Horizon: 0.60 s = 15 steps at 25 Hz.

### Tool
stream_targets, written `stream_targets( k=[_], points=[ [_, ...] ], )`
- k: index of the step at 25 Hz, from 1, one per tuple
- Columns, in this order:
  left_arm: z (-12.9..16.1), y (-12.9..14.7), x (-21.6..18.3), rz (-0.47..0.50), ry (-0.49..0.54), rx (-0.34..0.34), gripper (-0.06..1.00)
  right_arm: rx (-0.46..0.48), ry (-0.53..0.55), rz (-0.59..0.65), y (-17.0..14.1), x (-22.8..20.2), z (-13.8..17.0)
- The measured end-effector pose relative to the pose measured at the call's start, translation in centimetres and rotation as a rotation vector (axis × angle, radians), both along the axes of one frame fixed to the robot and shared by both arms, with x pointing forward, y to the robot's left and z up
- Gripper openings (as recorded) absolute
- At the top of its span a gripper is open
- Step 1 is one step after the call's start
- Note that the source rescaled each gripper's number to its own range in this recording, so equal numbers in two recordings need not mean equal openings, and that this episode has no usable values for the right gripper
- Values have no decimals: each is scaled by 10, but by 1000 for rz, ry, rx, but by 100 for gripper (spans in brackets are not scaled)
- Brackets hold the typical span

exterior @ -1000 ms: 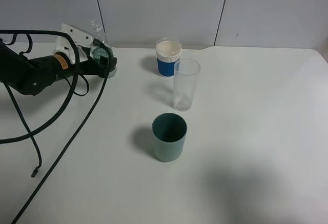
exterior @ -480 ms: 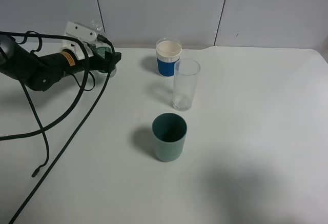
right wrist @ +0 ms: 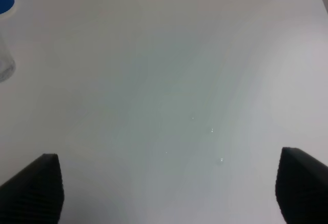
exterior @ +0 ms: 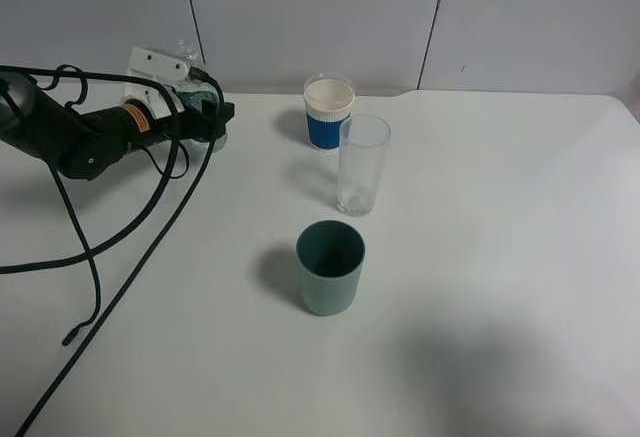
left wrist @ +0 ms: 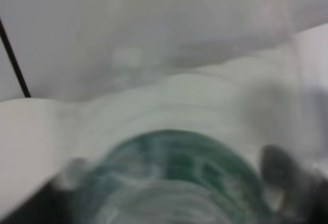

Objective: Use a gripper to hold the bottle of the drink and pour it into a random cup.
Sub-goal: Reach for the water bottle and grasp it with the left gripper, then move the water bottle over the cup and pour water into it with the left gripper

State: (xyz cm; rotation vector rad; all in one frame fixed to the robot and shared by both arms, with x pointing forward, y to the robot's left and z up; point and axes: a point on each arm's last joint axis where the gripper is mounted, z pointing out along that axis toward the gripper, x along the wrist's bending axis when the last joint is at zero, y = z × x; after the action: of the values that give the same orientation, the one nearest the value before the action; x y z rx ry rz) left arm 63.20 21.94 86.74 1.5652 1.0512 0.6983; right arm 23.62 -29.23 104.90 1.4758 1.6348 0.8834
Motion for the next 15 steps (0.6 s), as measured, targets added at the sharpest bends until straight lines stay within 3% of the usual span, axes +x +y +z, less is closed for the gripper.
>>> stream_targets(
  k=[1, 8, 15],
  points=[
    [0, 0, 0, 2, 4, -8, 1, 0, 0, 0, 0, 0, 0],
    [0, -2, -1, -17, 23, -41, 0, 0, 0, 0, 0, 0, 0],
    [12, -2, -2, -13, 52, -2, 0, 0, 0, 0, 0, 0, 0]
  ],
)
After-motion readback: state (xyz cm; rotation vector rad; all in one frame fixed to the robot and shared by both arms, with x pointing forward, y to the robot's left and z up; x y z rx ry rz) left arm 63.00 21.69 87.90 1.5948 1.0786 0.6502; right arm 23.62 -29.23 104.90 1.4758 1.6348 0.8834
